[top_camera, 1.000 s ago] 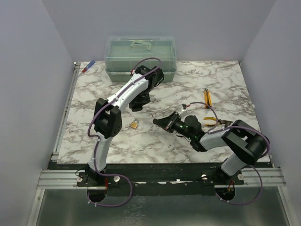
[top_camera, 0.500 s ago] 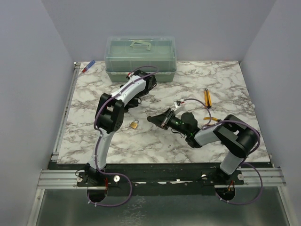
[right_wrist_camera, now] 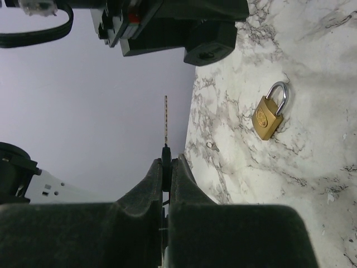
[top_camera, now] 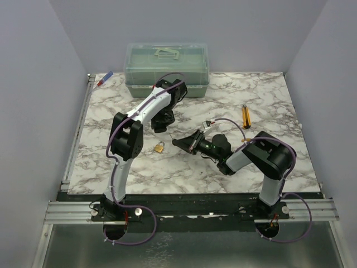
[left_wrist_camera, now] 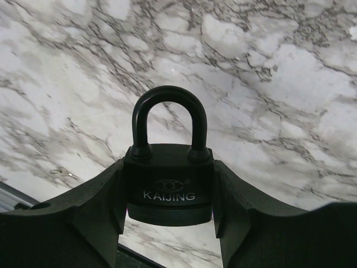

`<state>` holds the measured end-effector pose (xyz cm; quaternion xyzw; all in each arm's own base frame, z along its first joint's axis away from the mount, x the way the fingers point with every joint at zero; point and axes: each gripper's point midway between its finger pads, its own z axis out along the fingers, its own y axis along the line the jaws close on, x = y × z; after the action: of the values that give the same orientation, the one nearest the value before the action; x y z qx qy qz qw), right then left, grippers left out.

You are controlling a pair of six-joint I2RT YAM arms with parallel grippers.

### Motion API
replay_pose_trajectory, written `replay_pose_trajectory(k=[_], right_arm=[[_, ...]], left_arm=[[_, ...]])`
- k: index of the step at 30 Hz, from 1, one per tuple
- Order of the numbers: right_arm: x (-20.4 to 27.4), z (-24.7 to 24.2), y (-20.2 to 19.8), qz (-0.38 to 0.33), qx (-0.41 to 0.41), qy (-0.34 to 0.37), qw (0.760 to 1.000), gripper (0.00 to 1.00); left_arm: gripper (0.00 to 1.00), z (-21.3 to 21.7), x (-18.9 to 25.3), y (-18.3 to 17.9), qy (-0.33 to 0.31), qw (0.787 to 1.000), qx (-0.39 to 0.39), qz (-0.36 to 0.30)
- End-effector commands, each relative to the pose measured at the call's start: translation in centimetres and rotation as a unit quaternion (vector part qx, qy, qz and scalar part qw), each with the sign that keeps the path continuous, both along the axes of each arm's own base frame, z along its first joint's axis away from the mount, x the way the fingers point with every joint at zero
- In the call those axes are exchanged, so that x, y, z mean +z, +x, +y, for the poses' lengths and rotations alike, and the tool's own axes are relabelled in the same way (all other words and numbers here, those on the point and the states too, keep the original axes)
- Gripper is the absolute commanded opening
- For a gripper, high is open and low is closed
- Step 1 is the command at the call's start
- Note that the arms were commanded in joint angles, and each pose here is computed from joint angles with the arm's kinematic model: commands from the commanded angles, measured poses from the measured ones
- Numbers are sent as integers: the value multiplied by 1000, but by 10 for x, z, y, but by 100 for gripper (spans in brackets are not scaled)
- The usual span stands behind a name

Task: Unlock with the key

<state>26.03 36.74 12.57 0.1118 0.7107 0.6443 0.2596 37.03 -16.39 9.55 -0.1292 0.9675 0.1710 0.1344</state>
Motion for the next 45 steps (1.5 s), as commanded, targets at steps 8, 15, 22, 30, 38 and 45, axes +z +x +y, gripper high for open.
replay_pose_trajectory(k=[8,15,22,30,38,45], right_arm=[[0,2,11,-17,-9,10,1000,0],[-13,2,12,-4,-12,6,1000,0],[-18,-1,14,0,-18,1,1000,0],[-25,-12,14,10,-40,-6,999,0],[-27,-15,14,13,-43,-9,999,0],[-18,-16,16,-1,-45,-2,999,0]], left_arm=[[0,-53,28,-17,-191,980,52,-36],[0,-66,26,-24,-233,969,76,-30],[0,-65,28,-25,-236,968,78,-35],[0,-63,27,-24,-230,969,78,-39],[0,-66,29,-23,-234,968,76,-43],[0,-67,28,-23,-232,969,75,-43]])
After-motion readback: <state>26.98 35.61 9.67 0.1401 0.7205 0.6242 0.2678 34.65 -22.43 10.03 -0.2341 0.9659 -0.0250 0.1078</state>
